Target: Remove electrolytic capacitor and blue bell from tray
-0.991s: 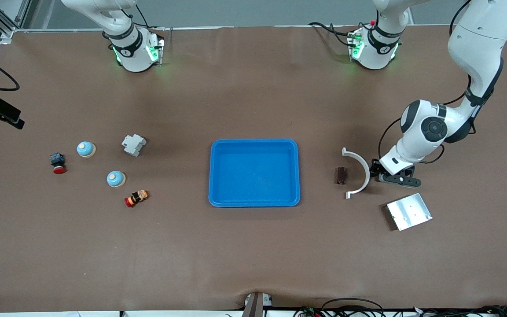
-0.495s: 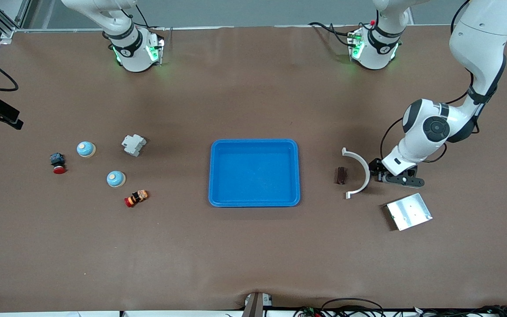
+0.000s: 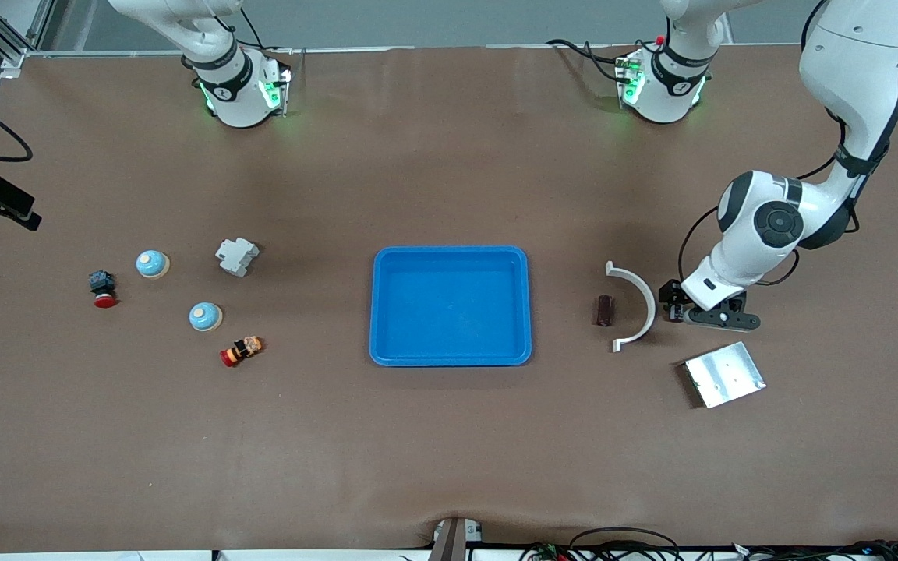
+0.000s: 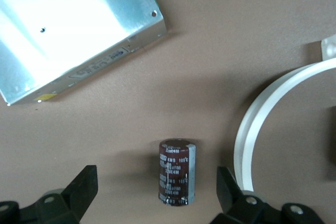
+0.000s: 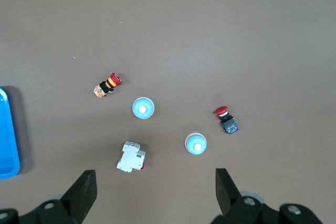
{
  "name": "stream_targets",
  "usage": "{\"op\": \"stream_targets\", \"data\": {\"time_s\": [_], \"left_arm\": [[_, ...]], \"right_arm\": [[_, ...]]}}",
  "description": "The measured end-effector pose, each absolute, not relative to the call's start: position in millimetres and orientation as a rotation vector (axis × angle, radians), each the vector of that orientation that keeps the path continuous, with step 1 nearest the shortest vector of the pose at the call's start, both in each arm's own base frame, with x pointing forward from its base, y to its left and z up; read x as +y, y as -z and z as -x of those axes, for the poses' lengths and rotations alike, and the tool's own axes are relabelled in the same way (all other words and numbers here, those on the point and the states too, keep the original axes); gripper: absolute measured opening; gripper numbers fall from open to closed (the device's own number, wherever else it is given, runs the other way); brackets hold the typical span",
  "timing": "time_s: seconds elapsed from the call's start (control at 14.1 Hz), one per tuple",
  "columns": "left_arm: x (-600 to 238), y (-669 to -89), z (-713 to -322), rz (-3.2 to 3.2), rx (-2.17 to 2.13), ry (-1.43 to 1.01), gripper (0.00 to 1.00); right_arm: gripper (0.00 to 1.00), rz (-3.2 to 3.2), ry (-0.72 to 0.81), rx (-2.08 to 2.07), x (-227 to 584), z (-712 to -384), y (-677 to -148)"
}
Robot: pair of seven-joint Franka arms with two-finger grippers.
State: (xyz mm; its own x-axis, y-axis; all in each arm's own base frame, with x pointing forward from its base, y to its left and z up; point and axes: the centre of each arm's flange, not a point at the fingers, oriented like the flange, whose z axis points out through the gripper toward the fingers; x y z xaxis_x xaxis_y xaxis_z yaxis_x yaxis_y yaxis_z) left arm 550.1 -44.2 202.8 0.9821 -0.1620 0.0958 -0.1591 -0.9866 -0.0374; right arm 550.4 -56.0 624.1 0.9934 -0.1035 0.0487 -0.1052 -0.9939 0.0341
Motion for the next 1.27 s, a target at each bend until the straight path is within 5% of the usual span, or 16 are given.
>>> {"op": "stream_targets", "data": {"time_s": [1.27], "left_arm": [[-80, -268, -574, 3.063, 0.223, 0.153, 1.0]], "right_arm": [[1.0, -3.097, -0.142, -0.162, -55, -553, -642]]}}
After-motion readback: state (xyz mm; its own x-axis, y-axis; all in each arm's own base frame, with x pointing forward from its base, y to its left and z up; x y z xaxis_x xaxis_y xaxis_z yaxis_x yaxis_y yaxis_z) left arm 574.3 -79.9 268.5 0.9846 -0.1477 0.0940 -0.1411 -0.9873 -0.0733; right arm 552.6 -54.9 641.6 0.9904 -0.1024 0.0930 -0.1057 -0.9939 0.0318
